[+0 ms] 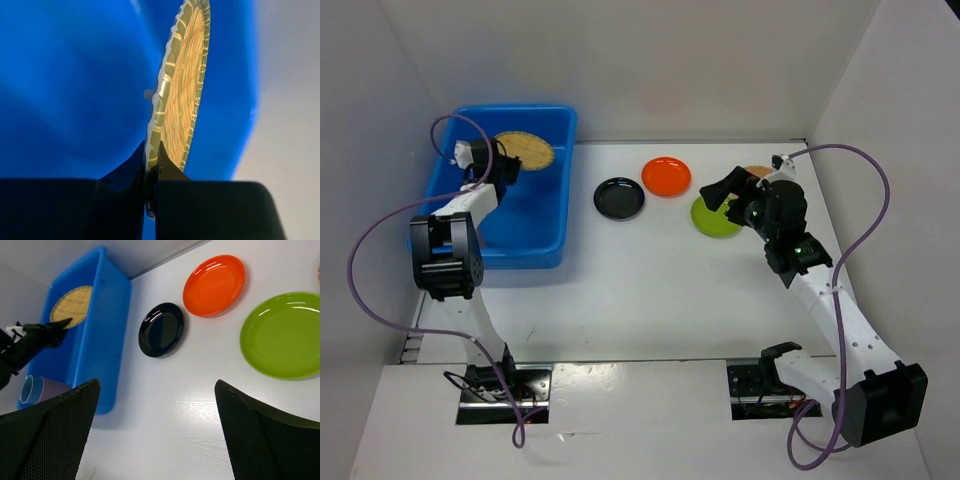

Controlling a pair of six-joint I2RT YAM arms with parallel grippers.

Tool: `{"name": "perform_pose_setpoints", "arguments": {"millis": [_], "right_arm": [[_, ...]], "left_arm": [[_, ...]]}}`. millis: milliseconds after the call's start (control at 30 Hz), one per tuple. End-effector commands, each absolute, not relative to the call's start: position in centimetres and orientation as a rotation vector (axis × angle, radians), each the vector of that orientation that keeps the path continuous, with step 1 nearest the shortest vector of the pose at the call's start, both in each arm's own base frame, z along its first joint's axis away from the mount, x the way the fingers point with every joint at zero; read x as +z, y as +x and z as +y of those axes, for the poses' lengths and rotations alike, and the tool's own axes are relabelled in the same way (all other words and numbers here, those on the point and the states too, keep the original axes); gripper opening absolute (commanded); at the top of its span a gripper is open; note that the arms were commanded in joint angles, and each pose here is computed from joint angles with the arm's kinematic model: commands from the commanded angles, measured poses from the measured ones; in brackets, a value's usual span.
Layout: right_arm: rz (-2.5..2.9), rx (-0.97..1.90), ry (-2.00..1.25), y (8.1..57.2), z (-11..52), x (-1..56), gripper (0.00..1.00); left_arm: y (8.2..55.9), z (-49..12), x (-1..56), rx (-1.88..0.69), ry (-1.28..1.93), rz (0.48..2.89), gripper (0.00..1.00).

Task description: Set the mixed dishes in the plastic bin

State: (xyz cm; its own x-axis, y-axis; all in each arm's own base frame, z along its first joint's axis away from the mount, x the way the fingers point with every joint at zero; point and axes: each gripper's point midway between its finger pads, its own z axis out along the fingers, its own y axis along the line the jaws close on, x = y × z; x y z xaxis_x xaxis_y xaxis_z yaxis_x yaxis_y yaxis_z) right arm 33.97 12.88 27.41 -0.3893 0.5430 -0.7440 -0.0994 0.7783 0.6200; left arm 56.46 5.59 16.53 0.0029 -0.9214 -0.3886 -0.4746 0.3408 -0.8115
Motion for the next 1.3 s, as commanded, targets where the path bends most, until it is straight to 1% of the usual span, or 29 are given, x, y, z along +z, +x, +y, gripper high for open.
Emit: {"name": "perform_pose_setpoints", "arguments": {"millis": [0, 67, 167, 300, 600, 667, 700, 733, 800, 833, 900, 933, 967, 1033, 1100, 1133, 1167, 1200, 1267], "right_arm": [[1.801, 0.700, 0.367, 34.0, 11.9, 28.4, 1.00], [1.798, 0.693, 0.375, 33.9, 11.6, 28.2, 1.00], [1.786, 0.689, 0.381, 33.9, 11.2, 28.5, 1.00], [1.803, 0.672, 0.389, 33.9, 10.6, 27.8, 1.00], [1.822, 0.644, 0.422, 34.4, 9.7, 26.7, 1.00], [1.804, 0.607, 0.483, 34.8, 8.8, 26.4, 1.00], [1.800, 0.596, 0.508, 34.7, 8.5, 26.1, 1.00], [1.771, 0.565, 0.545, 34.7, 7.7, 26.5, 1.00], [1.749, 0.533, 0.627, 34.9, 6.7, 26.1, 1.00], [1.730, 0.468, 0.701, 35.0, 5.3, 25.4, 1.00], [1.698, 0.432, 0.809, 35.0, 4.0, 25.1, 1.00], [1.697, 0.399, 0.845, 35.1, 3.3, 24.2, 1.00], [1.693, 0.387, 0.865, 35.0, 3.0, 23.8, 1.00], [1.687, 0.379, 0.913, 35.9, 2.3, 23.0, 1.00], [1.689, 0.392, 0.939, 36.5, 2.3, 22.2, 1.00], [1.723, 0.377, 0.950, 36.9, 2.2, 20.9, 1.00], [1.729, 0.377, 0.961, 37.3, 2.3, 20.7, 1.00], [1.729, 0.377, 0.961, 37.8, 2.3, 21.0, 1.00], [1.758, 0.308, 1.025, 38.3, 1.6, 18.8, 1.00]], "left_arm": [[58.3, 5.7, 16.2, -0.530, -1.351, 1.527, 0.00], [58.5, 4.5, 14.9, -0.526, -1.381, 1.538, 0.00], [58.3, 4.2, 13.6, -0.489, -1.426, 1.517, 0.00], [57.3, 5.4, 12.1, -0.396, -1.480, 1.472, 0.00], [57.3, 5.8, 9.5, -0.358, -1.539, 1.466, 0.00], [57.5, 5.9, 8.8, -0.352, -1.543, 1.473, 0.01], [57.9, 5.6, 9.3, -0.373, -1.536, 1.472, 0.03], [58.1, 5.3, 8.4, -0.380, -1.539, 1.494, 0.03], [58.6, 5.0, 8.2, -0.384, -1.522, 1.527, 0.07], [58.9, 5.0, 8.1, -0.378, -1.526, 1.535, 0.10], [59.1, 5.4, 8.0, -0.382, -1.532, 1.533, 0.14], [59.1, 5.2, 7.9, -0.387, -1.522, 1.547, 0.22], [59.1, 4.9, 7.9, -0.403, -1.519, 1.558, 0.27], [59.5, 5.1, 8.5, -0.422, -1.497, 1.560, 0.31], [59.4, 5.6, 7.9, -0.414, -1.499, 1.571, 0.44], [59.6, 5.5, 8.3, -0.422, -1.484, 1.577, 0.51], [59.4, 5.5, 8.0, -0.414, -1.491, 1.588, 0.60], [59.1, 6.0, 7.7, -0.395, -1.494, 1.597, 0.64], [59.0, 6.0, 8.7, -0.393, -1.476, 1.600, 0.70]]}}
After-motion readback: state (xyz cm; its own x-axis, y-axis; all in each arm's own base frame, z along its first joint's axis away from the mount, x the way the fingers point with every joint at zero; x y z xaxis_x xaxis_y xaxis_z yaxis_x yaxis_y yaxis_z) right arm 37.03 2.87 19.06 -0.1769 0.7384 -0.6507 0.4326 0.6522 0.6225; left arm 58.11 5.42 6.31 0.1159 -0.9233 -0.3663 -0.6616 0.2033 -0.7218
